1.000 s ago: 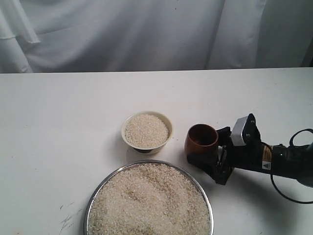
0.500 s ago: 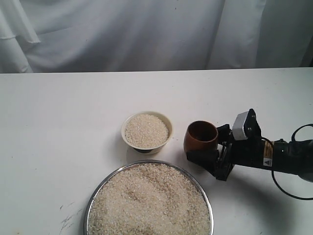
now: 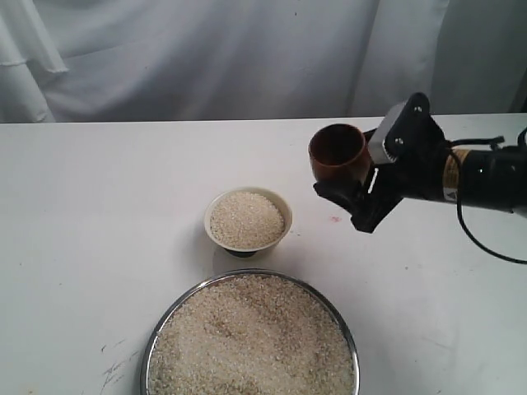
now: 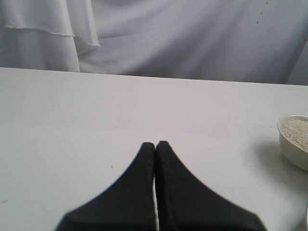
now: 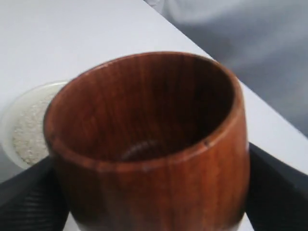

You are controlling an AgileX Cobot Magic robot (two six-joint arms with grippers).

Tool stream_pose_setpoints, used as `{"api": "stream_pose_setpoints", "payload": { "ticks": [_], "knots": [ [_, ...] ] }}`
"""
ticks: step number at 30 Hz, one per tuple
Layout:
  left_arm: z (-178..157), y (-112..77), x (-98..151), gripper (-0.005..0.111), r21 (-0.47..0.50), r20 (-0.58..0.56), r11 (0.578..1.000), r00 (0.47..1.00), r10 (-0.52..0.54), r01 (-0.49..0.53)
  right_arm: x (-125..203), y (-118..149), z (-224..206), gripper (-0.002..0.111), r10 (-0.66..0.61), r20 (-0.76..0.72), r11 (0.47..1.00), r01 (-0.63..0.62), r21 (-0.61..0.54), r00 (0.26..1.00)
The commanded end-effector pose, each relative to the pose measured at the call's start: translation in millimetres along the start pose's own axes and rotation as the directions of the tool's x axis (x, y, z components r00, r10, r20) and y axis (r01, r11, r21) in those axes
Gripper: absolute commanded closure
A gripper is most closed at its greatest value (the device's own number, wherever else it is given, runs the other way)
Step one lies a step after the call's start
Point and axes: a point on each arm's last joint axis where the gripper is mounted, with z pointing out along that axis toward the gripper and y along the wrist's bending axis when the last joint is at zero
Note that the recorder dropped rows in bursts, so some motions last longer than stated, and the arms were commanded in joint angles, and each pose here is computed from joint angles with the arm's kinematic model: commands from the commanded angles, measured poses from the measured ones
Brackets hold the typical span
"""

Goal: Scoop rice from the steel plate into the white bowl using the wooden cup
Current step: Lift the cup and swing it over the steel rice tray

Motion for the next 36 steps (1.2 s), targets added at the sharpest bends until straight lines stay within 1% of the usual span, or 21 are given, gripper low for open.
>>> {"api": "stream_pose_setpoints", "payload": {
  "ticks": [1, 2, 5, 10, 14, 16, 17, 18, 19, 20, 21, 22, 23, 24, 26, 27, 28, 30, 31, 33, 36],
  "knots": [
    [0, -0.1, 1, 0.107, 0.002, 0.007, 1.000, 1.000, -0.004, 0.004, -42, -7, -14, 0.108, -0.183, -0.152, 0.972, 0.202, 0.121, 0.971],
    [0, -0.1, 1, 0.107, 0.002, 0.007, 1.000, 1.000, -0.004, 0.004, -51, -6, -16, 0.108, -0.235, -0.206, 0.955, 0.265, 0.133, 0.950],
    [0, -0.1, 1, 0.107, 0.002, 0.007, 1.000, 1.000, -0.004, 0.004, -75, 7, -17, 0.108, -0.407, -0.337, 0.876, 0.468, 0.119, 0.849],
    [0, -0.1, 1, 0.107, 0.002, 0.007, 1.000, 1.000, -0.004, 0.004, -88, 33, -8, 0.108, -0.466, -0.397, 0.838, 0.539, 0.088, 0.790],
    [0, -0.1, 1, 0.107, 0.002, 0.007, 1.000, 1.000, -0.004, 0.004, -93, 66, 2, 0.108, -0.508, -0.426, 0.817, 0.575, 0.035, 0.749],
    [0, -0.1, 1, 0.107, 0.002, 0.007, 1.000, 1.000, -0.004, 0.004, -94, 80, 3, 0.108, -0.511, -0.465, 0.809, 0.587, 0.024, 0.723],
    [0, -0.1, 1, 0.107, 0.002, 0.007, 1.000, 1.000, -0.004, 0.004, -91, 92, 3, 0.108, -0.523, -0.512, 0.792, 0.611, 0.004, 0.682],
    [0, -0.1, 1, 0.107, 0.002, 0.007, 1.000, 1.000, -0.004, 0.004, -89, 98, 2, 0.108, -0.532, -0.538, 0.781, 0.624, -0.014, 0.654],
    [0, -0.1, 1, 0.107, 0.002, 0.007, 1.000, 1.000, -0.004, 0.004, -84, 107, -1, 0.108, -0.563, -0.587, 0.751, 0.657, -0.068, 0.582],
    [0, -0.1, 1, 0.107, 0.002, 0.007, 1.000, 1.000, -0.004, 0.004, -81, 111, -3, 0.108, -0.574, -0.607, 0.738, 0.668, -0.093, 0.549],
    [0, -0.1, 1, 0.107, 0.002, 0.007, 1.000, 1.000, -0.004, 0.004, -78, 117, -6, 0.108, -0.597, -0.641, 0.715, 0.682, -0.153, 0.483],
    [0, -0.1, 1, 0.107, 0.002, 0.007, 1.000, 1.000, -0.004, 0.004, -76, 119, -7, 0.108, -0.606, -0.649, 0.708, 0.684, -0.176, 0.460],
    [0, -0.1, 1, 0.107, 0.002, 0.007, 1.000, 1.000, -0.004, 0.004, -77, 126, -8, 0.108, -0.641, -0.643, 0.679, 0.700, -0.221, 0.418],
    [0, -0.1, 1, 0.107, 0.002, 0.007, 1.000, 1.000, -0.004, 0.004, -78, 129, -7, 0.108, -0.660, -0.633, 0.663, 0.710, -0.238, 0.404],
    [0, -0.1, 1, 0.107, 0.002, 0.007, 1.000, 1.000, -0.004, 0.004, -79, 147, -6, 0.108, -0.741, -0.579, 0.596, 0.730, -0.335, 0.339],
    [0, -0.1, 1, 0.107, 0.002, 0.007, 1.000, 1.000, -0.004, 0.004, -76, 151, -5, 0.108, -0.759, -0.575, 0.577, 0.725, -0.376, 0.306],
    [0, -0.1, 1, 0.107, 0.002, 0.007, 1.000, 1.000, -0.004, 0.004, -67, 157, -4, 0.108, -0.780, -0.573, 0.556, 0.698, -0.452, 0.250],
    [0, -0.1, 1, 0.107, 0.002, 0.007, 1.000, 1.000, -0.004, 0.004, -57, 164, 1, 0.108, -0.797, -0.570, 0.537, 0.668, -0.514, 0.201],
    [0, -0.1, 1, 0.107, 0.002, 0.007, 1.000, 1.000, -0.004, 0.004, -54, 165, 3, 0.108, -0.803, -0.566, 0.527, 0.668, -0.526, 0.188],
    [0, -0.1, 1, 0.107, 0.002, 0.007, 1.000, 1.000, -0.004, 0.004, -47, 177, 12, 0.108, -0.836, -0.528, 0.478, 0.672, -0.565, 0.151],
    [0, -0.1, 1, 0.107, 0.002, 0.007, 1.000, 1.000, -0.004, 0.004, -44, 178, 20, 0.108, -0.851, -0.516, 0.433, 0.679, -0.593, 0.092]
  ]
}}
